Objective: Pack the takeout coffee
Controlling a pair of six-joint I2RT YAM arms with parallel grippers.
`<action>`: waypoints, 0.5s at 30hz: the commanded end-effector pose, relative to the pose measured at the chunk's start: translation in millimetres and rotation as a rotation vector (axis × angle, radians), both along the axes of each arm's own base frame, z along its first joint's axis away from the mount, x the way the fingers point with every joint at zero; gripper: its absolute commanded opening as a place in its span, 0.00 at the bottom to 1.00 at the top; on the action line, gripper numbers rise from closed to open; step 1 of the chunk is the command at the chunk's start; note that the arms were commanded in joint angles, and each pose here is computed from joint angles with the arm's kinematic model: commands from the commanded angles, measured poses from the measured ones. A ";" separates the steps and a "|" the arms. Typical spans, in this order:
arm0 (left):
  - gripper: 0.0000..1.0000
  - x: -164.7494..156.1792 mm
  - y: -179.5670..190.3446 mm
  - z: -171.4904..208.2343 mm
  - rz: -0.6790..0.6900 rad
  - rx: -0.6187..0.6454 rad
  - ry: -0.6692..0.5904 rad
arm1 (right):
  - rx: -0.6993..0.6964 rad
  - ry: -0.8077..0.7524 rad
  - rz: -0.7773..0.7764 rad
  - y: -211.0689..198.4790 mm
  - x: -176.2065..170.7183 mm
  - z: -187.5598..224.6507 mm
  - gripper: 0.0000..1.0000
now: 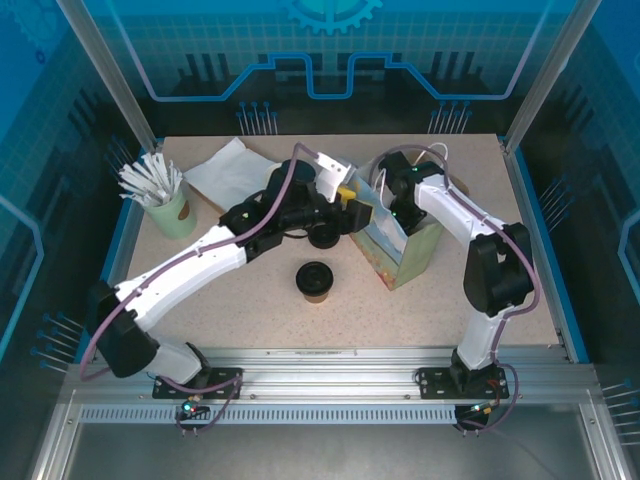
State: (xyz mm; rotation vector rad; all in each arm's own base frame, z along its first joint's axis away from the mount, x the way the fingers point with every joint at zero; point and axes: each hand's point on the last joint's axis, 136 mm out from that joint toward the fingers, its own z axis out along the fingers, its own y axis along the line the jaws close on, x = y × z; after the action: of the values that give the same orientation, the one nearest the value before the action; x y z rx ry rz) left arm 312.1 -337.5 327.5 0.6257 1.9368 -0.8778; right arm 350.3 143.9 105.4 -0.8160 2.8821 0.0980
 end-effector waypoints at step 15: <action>0.68 -9.0 61.3 -16.6 0.150 -0.037 0.024 | -0.024 0.009 0.037 -1.5 4.1 -57.9 0.45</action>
State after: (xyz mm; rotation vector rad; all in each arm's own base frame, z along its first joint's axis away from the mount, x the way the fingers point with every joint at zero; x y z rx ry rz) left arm 304.4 -280.9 302.9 0.4854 1.9875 -0.8124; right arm 351.7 143.4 60.6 -0.8568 2.8852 0.0862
